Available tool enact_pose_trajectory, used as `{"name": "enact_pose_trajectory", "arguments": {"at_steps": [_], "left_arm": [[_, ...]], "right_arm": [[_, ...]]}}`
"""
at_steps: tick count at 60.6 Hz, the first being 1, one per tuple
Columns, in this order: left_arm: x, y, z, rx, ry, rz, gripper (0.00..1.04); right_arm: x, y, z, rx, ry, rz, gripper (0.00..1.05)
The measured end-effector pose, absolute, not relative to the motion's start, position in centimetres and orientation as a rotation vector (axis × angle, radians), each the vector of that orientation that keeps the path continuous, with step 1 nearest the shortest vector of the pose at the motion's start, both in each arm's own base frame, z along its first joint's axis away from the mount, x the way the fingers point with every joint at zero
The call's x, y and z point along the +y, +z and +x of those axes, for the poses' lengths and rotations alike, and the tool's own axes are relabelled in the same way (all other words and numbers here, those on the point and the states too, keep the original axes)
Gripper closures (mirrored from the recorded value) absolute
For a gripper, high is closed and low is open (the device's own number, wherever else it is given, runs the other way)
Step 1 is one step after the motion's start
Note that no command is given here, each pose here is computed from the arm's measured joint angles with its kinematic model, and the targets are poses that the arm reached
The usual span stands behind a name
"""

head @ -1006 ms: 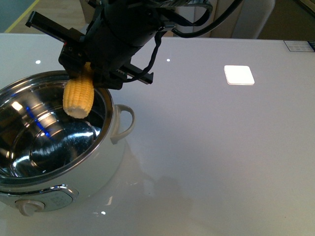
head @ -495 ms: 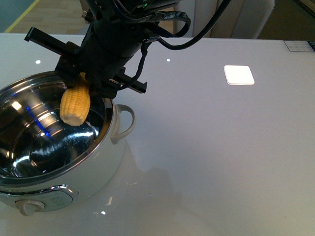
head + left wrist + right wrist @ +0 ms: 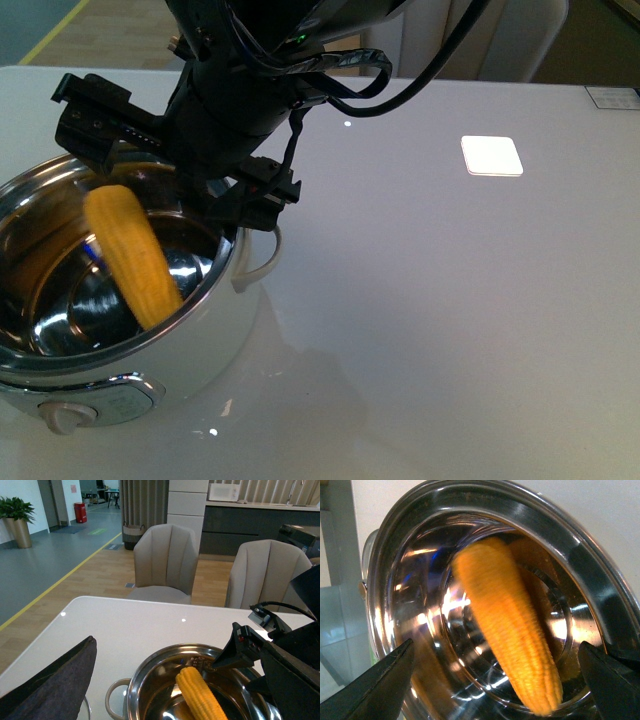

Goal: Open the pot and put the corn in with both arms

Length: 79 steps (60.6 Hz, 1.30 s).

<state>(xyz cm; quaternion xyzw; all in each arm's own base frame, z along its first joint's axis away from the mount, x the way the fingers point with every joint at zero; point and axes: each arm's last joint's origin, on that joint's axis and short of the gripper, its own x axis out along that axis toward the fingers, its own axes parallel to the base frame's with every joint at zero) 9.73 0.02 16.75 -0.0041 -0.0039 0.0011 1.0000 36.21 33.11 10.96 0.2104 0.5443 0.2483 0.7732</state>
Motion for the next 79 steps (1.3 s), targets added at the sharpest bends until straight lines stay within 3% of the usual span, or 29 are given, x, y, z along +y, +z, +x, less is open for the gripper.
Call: {"name": "enact_pose_trajectory", "arguments": {"at_steps": [20,42,62,79], "left_arm": [[0.0,16.7,9.7,-0.008,0.002,-0.008,0.07],[0.0,16.7,9.7,-0.008,0.002,-0.008,0.07],[0.0,16.7,9.7,-0.008,0.002,-0.008,0.07],[0.0,16.7,9.7,-0.008,0.002,-0.008,0.07]], "right_arm": [[28.3,14.0,36.2,1.054,0.532,0.586,0.09],[15.7,20.1,35.1,0.804,0.416,0.648,0.09],[5.1,21.7,28.9,0.642,0.307,0.516,0.09],[-0.4,22.4,23.6,0.560,0.241,0.437,0.09]]}}
